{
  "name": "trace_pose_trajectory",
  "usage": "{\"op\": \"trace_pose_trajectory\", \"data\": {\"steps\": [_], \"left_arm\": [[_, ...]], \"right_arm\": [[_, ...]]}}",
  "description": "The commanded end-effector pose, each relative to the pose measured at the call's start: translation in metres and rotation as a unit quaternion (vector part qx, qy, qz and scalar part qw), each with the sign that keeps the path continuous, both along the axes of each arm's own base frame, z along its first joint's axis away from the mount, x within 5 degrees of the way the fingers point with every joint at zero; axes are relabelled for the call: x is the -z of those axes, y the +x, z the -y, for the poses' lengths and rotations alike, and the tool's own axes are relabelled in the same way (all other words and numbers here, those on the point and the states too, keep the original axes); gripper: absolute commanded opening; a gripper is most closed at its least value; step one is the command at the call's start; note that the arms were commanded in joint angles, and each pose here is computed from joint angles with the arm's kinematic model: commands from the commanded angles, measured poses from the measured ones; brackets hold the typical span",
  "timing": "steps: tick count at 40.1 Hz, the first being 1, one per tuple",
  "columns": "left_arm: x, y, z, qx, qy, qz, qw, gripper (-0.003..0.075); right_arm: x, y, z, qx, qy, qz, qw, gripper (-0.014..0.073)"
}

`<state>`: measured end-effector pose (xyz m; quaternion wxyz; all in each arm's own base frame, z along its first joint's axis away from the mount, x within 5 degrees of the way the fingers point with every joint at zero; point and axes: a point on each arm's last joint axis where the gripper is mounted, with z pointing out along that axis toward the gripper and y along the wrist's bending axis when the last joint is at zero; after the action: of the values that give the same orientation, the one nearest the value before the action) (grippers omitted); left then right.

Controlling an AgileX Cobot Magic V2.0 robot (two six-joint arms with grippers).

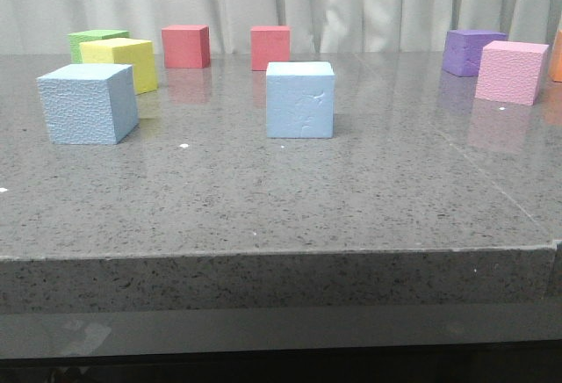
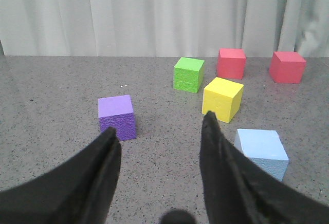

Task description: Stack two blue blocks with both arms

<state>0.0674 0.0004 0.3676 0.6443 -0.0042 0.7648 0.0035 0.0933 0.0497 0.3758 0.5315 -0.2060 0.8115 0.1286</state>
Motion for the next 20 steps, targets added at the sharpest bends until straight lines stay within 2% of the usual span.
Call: {"op": "trace_pose_trajectory", "data": {"steps": [1,7,12,20], "left_arm": [[-0.016,0.001,0.000,0.000,-0.004,0.047,0.999,0.0372],[-0.016,0.007,0.003,0.014,-0.029,0.040,0.999,0.0554],[-0.016,0.021,0.009,0.049,-0.046,0.005,0.998,0.0569],[-0.020,0.062,0.025,0.103,-0.024,-0.083,0.991,0.0571]], "right_arm": [[-0.013,0.001,0.001,0.003,0.011,0.046,0.999,0.0593],[-0.013,0.001,0.001,0.003,0.011,0.046,0.999,0.0593],[-0.013,0.001,0.001,0.003,0.011,0.046,0.999,0.0593],[-0.013,0.001,0.001,0.003,0.011,0.046,0.999,0.0593]]}}
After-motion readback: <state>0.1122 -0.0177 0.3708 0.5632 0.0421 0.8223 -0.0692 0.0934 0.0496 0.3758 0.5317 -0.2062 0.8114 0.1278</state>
